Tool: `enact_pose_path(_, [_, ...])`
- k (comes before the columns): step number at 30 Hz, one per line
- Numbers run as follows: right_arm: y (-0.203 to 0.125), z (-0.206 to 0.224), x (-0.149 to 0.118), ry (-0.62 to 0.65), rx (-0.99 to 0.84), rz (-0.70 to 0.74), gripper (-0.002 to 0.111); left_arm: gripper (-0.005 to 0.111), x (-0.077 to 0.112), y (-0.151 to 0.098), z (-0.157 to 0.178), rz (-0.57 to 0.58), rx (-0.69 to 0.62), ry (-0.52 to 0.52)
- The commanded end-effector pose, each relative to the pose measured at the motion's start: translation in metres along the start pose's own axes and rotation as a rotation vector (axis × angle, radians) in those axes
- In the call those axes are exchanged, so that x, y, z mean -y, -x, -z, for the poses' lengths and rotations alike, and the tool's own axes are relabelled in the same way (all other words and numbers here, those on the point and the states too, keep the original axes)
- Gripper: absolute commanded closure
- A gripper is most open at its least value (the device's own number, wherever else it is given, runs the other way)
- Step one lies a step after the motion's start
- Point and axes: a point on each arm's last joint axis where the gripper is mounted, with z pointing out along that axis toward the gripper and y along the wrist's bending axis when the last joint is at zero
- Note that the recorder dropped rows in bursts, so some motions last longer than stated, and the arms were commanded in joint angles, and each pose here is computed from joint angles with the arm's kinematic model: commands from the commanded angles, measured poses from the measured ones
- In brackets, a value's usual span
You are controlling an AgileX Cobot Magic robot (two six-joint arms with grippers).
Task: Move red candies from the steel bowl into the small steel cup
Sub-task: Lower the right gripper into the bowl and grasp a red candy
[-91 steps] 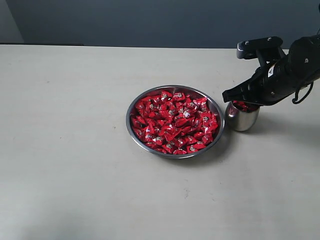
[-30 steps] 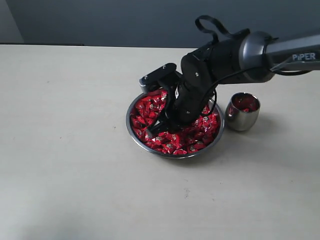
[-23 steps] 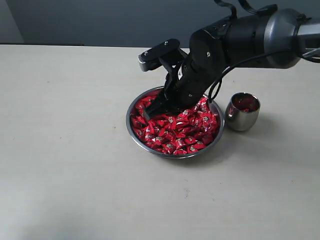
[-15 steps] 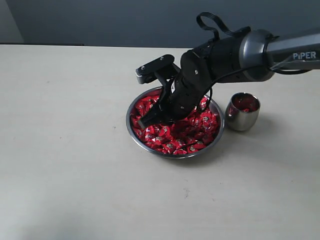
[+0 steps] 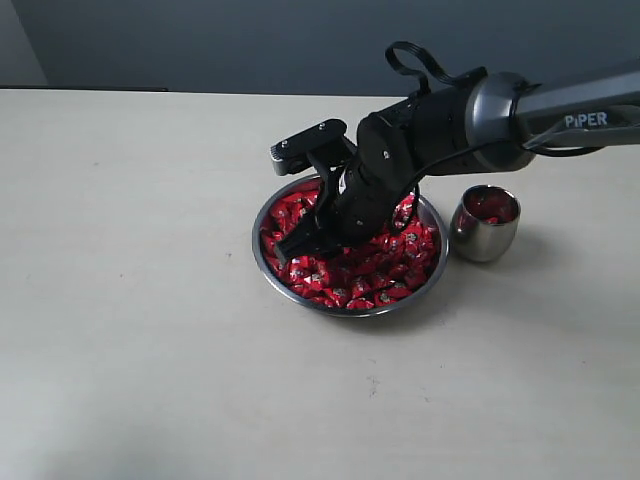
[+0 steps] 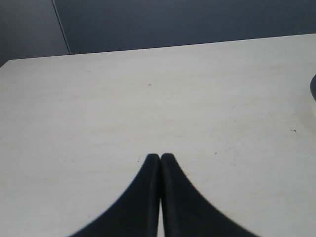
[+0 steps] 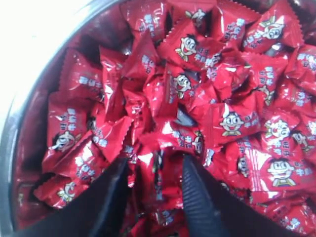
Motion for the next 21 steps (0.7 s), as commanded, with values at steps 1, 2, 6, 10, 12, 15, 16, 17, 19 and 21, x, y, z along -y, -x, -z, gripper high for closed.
enact_pose_path(1, [0.0017, 0.0011, 0.0, 0.001, 0.013, -0.003, 0.071, 0.106, 0.0002, 0.0033, 0.0012, -0.002, 0.019, -0.006])
enact_pose_path(2, [0.0023, 0.0014, 0.0, 0.001, 0.015, -0.005, 0.075, 0.106, 0.0002, 0.0033, 0.0012, -0.002, 0.019, -0.006])
enact_pose_path(6, [0.0033, 0.0014, 0.0001, 0.001, 0.026, -0.018, 0.094, 0.106, 0.0002, 0.0033, 0.0012, -0.002, 0.019, -0.006])
enact_pose_path(10, [0.0044, 0.0015, 0.0001, 0.001, 0.038, -0.021, 0.101, 0.106, 0.0002, 0.0033, 0.0012, -0.002, 0.019, -0.006])
enact_pose_path(12, [0.0046, 0.0015, 0.0002, 0.001, 0.041, -0.021, 0.097, 0.106, 0.0002, 0.0033, 0.0012, -0.002, 0.019, -0.006])
enact_pose_path(15, [0.0046, 0.0015, 0.0002, 0.001, 0.041, -0.021, 0.086, 0.106, 0.0002, 0.0033, 0.0012, -0.002, 0.019, -0.006])
enact_pose_path(16, [0.0046, 0.0015, 0.0002, 0.001, 0.041, -0.021, 0.084, 0.106, 0.0002, 0.0033, 0.0012, -0.002, 0.019, -0.006])
enact_pose_path(17, [0.0046, 0.0015, 0.0002, 0.0, 0.041, -0.019, 0.084, 0.106, 0.0002, 0.0033, 0.0012, -0.002, 0.019, -0.006])
enact_pose_path(19, [0.0048, 0.0015, 0.0004, -0.002, 0.043, -0.016, 0.086, 0.106, 0.0002, 0.0033, 0.0012, -0.002, 0.019, -0.006])
enact_pose_path(21, [0.0047, 0.0011, 0.0005, -0.003, 0.042, -0.014, 0.093, 0.106, 0.0002, 0.0033, 0.0012, -0.002, 0.019, -0.006])
